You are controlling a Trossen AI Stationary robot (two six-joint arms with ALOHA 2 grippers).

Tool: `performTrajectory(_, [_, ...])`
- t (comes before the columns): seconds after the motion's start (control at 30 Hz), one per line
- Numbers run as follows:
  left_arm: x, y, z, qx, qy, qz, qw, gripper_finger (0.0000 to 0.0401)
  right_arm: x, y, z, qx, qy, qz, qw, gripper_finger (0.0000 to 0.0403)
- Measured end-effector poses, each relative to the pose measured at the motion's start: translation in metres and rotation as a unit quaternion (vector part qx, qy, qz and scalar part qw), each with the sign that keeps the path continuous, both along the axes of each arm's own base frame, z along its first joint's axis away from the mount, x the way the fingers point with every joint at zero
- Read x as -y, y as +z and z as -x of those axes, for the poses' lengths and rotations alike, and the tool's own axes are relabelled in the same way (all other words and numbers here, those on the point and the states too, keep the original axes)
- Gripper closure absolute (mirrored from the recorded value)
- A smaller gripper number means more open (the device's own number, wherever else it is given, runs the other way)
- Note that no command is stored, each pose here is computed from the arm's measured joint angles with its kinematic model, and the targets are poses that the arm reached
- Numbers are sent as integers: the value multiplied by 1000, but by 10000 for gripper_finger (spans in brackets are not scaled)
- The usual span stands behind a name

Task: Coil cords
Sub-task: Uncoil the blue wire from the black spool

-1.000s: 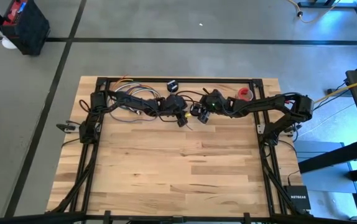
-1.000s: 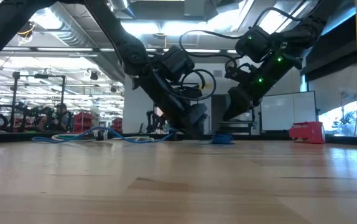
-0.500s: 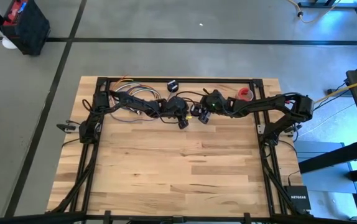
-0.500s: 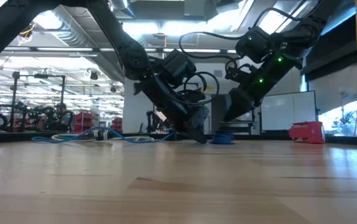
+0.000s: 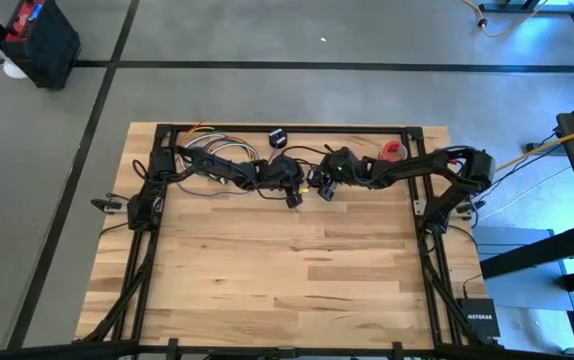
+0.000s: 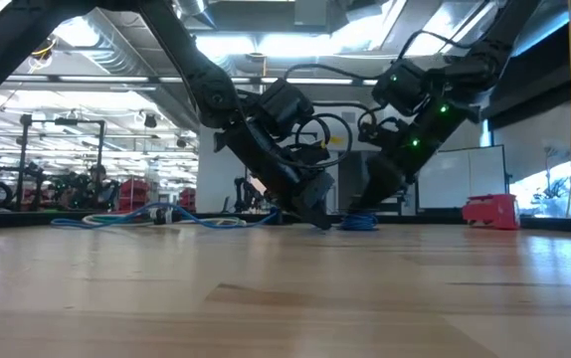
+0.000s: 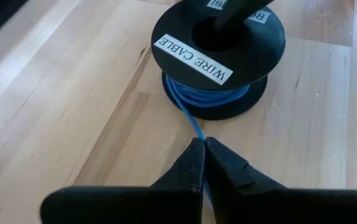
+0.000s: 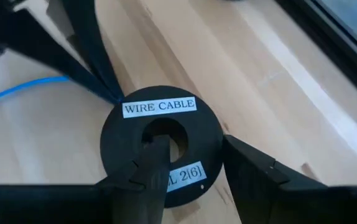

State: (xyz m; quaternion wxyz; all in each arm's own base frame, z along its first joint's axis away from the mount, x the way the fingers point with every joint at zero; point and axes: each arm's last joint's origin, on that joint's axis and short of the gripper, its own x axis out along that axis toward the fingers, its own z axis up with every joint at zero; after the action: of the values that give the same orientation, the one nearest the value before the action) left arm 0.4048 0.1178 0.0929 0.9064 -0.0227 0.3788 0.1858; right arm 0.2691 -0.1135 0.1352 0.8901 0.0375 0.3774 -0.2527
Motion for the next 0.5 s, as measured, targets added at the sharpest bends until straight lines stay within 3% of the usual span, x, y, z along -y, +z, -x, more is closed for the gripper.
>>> performTrajectory(0.3, [4, 0, -1, -1, -5, 0, 1000, 399, 6, -6, -5, -11, -9, -11, 1000, 251])
performTrajectory(0.5, [11, 0, -2, -7, -12, -2, 1000, 400, 8, 1, -7, -83, -16, -23, 996, 251])
